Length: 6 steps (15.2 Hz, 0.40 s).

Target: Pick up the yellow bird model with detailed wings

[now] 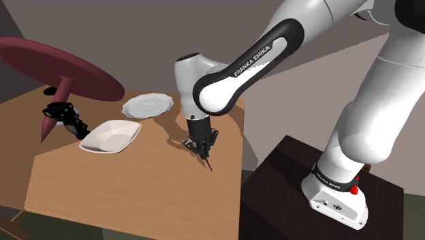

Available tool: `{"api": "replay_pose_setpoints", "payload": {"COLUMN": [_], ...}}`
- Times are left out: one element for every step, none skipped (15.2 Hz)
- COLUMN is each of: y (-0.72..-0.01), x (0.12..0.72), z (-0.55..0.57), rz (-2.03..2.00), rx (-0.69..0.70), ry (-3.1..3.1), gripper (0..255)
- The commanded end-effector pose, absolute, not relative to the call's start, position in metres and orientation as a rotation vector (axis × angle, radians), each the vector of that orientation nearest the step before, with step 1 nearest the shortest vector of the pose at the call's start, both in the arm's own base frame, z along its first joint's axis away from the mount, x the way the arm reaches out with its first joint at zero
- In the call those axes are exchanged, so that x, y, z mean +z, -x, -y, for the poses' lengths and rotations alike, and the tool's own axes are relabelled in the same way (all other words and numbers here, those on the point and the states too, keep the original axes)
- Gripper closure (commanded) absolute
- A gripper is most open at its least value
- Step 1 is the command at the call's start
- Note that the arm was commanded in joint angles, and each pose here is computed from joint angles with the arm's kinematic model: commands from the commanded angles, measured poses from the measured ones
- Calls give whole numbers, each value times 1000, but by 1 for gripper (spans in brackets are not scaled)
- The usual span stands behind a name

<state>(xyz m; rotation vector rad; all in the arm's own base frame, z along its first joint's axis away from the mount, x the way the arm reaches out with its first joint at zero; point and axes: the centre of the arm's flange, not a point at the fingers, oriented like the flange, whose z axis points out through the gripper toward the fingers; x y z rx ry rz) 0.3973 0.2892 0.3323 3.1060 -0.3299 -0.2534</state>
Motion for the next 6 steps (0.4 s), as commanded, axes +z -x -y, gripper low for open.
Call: {"api": "replay_pose_setpoints", "payload": {"y": [-397, -397, -397, -397, -397, -397], "x": [343, 348, 354, 359, 360, 360], "z": [-290, -290, -290, -290, -290, -290], "rz": [330, 330, 330, 330, 330, 330], "rx": [-254, -254, -254, -254, -254, -254], "ry": [-3106, -3106, -3106, -3106, -3106, -3106], "gripper": [255, 255, 255, 255, 255, 255]}}
